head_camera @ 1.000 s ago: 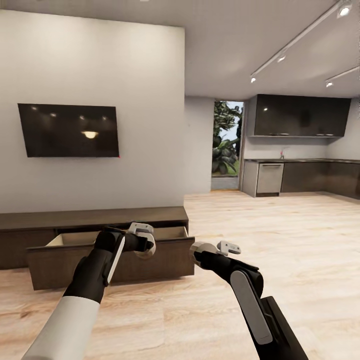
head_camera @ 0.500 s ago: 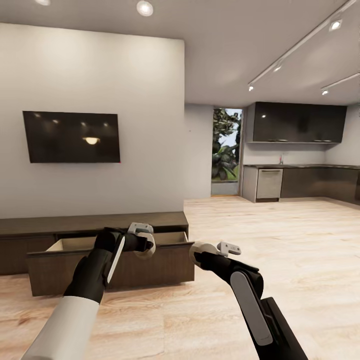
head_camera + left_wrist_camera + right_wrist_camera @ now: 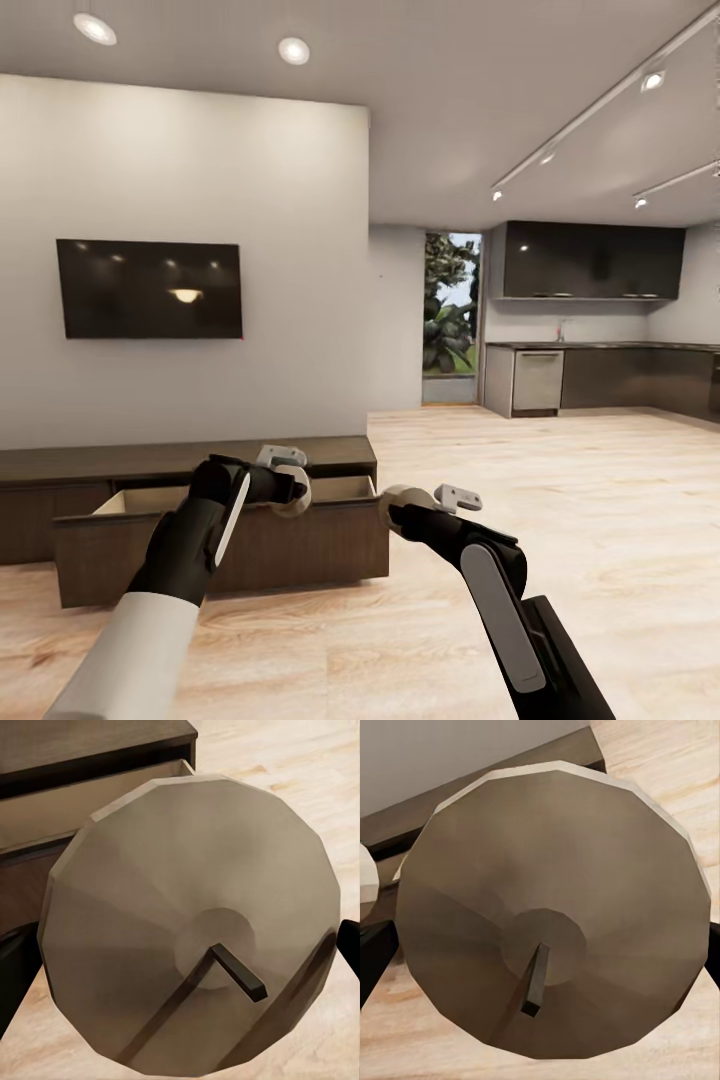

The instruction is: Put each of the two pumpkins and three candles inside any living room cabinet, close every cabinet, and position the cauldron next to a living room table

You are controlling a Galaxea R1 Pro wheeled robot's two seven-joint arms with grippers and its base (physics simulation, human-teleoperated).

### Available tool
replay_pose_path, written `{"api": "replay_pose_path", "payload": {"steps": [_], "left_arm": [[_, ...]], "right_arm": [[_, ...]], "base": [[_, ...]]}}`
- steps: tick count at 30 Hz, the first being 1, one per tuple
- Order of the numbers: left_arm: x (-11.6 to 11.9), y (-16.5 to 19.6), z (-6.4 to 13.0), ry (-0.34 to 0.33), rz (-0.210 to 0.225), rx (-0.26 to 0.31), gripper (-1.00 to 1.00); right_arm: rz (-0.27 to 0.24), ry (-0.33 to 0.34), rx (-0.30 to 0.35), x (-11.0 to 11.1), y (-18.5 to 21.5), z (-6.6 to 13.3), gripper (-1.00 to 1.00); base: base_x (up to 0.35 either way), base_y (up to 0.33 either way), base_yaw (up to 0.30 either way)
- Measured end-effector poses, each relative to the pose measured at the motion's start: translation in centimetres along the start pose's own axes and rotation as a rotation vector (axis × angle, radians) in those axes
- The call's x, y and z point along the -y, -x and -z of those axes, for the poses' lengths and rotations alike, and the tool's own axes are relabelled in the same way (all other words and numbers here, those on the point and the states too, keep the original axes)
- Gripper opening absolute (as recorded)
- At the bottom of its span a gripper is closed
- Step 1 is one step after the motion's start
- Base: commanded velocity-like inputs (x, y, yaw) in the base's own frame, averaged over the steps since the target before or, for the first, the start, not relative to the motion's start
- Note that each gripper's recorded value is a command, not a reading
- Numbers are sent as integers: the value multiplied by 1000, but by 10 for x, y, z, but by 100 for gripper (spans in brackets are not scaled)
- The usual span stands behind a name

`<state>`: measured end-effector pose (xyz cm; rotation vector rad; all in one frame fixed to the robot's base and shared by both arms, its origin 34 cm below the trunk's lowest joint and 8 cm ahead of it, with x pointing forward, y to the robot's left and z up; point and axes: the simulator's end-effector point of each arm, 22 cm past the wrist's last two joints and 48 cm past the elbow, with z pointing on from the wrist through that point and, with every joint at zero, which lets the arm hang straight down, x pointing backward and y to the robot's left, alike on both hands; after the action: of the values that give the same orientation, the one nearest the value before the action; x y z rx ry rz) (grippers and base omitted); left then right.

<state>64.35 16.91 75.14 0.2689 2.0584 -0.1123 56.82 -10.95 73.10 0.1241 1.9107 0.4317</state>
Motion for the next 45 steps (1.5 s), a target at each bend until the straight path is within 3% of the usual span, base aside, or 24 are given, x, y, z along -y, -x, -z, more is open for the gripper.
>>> {"api": "replay_pose_path", "payload": {"steps": [14,25,35,45], "left_arm": [[1,22,28,9,-11,52,-100],[-4,44,31,11,-6,43,-100],[-7,60,30,12,-5,26,-100],[-9,77,29,10,-3,14,-100]], "right_arm": [[13,17,52,-12,21,21,-100],[17,18,47,-21,47,21,-100],[-7,44,24,-32,64,18,-100],[-9,30,0,-32,79,12,-100]], "base": [[0,0,0],[0,0,21],[0,0,143],[0,0,153]]}}
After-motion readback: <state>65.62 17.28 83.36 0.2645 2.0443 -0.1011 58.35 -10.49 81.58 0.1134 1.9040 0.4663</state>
